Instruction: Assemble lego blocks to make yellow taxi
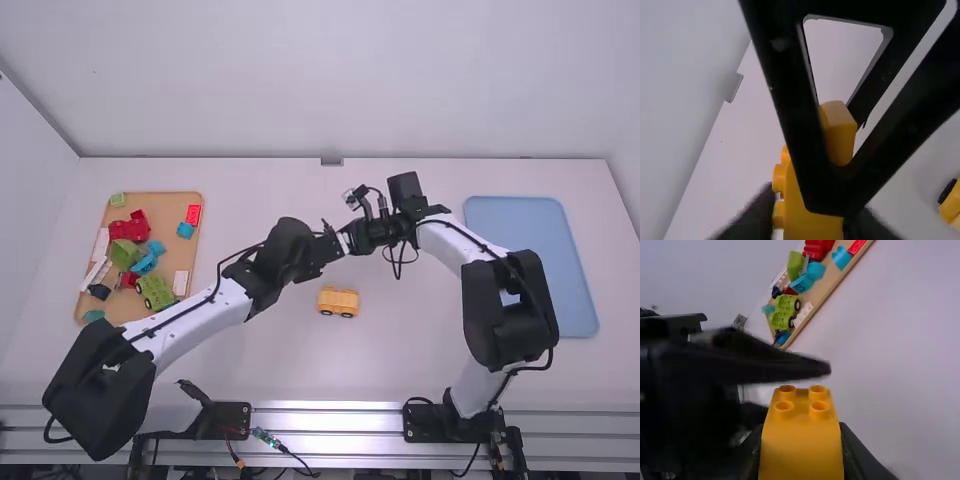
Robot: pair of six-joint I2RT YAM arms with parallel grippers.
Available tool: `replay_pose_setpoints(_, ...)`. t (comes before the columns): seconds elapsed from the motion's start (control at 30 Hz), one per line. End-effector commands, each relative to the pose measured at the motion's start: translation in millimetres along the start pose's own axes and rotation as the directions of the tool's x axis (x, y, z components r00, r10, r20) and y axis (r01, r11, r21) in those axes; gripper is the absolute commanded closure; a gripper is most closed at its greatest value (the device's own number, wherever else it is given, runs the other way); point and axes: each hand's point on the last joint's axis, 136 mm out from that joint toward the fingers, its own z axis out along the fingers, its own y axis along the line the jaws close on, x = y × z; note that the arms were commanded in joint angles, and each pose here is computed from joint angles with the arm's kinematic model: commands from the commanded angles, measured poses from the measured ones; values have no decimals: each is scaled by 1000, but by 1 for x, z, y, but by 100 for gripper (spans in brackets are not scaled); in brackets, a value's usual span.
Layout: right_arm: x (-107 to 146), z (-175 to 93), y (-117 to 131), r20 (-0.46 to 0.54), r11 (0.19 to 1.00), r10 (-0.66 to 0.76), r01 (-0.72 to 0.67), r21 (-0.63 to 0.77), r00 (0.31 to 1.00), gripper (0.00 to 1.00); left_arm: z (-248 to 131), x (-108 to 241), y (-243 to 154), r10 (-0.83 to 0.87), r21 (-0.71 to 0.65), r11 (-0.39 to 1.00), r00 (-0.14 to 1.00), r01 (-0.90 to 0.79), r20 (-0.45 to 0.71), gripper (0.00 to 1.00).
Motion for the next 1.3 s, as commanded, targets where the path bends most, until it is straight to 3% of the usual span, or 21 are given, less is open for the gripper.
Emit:
replay_pose_setpoints(0.0,-6,2,3,2,1000,-27,27,-14,1000,76,-2,-10,5,-7,-10,1000,1000,7,15,1)
replay_pose_setpoints(0.13,-5,2,-9,-9,998,-42,42,53,999,79,-11,-10,11,-77,-32,997,997,77,8,1)
replay_pose_setpoints(0.4,0,-10,-16,-18,983,-172,173,67,985,81,-59,-29,10,-102,90,992,984,90,145,1)
replay_pose_setpoints(0.6,12,-29,-18,-44,944,-320,323,68,946,82,-103,-40,10,-314,390,905,885,169,344,1)
replay_pose_setpoints(0.77,18,-36,-1,-66,892,-448,451,42,892,82,-112,-34,14,-469,572,798,792,190,391,1)
replay_pose_setpoints(0.97,36,-28,28,-103,762,-648,645,-61,755,83,-90,-34,-1,-595,734,652,728,188,342,1)
replay_pose_setpoints(1.27,35,-24,35,-108,738,-675,672,-71,730,89,-68,-24,-22,-648,814,549,713,192,269,1)
